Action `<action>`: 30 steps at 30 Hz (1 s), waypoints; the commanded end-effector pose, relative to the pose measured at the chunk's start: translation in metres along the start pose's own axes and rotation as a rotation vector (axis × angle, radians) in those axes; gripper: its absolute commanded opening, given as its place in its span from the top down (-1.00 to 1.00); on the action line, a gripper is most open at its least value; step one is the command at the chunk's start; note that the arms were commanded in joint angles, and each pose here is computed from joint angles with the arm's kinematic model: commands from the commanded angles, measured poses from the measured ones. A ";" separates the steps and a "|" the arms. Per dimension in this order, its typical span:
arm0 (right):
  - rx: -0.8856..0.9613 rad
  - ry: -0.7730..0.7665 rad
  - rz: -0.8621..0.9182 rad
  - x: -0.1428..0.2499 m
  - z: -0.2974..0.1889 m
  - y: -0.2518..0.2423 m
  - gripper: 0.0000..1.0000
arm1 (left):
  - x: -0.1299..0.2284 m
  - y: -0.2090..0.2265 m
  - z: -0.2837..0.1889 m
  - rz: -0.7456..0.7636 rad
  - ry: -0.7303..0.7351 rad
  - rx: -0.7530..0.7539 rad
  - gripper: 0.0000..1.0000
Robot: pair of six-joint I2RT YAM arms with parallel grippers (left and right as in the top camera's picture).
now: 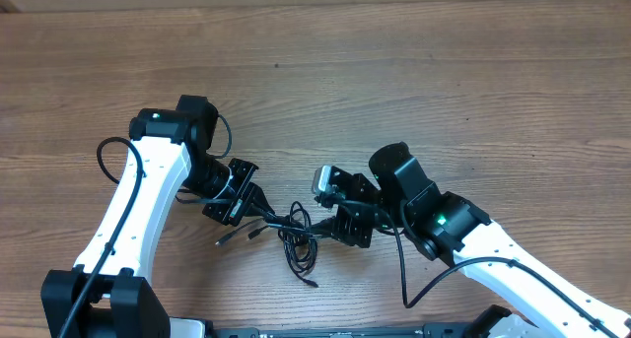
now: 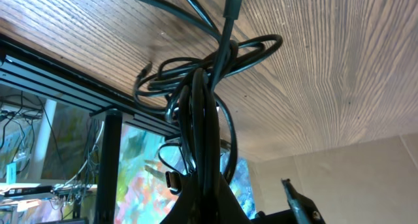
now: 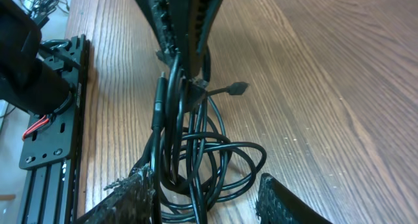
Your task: Untangle cables
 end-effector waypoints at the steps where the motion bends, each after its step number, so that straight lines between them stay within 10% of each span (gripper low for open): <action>1: -0.028 -0.038 -0.044 -0.014 0.002 0.006 0.00 | -0.003 -0.002 -0.001 -0.064 -0.033 -0.004 0.91; 17: -0.066 0.042 -0.059 -0.005 0.026 0.021 0.01 | 0.002 -0.004 -0.001 -0.109 0.008 0.011 0.92; 30: -0.132 -0.002 -0.056 -0.009 0.030 0.027 0.92 | 0.000 -0.004 -0.001 -0.094 -0.010 0.007 0.92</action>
Point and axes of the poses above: each gripper's point midway between its finger pads, its own z axis out along the fingers, its own y axis along the line the jaws close on, x = y × z, the point moved 5 cm from there along -z, back along the fingers, and after that the axes turned 13 degrees about -z, right-handed, at the moved point
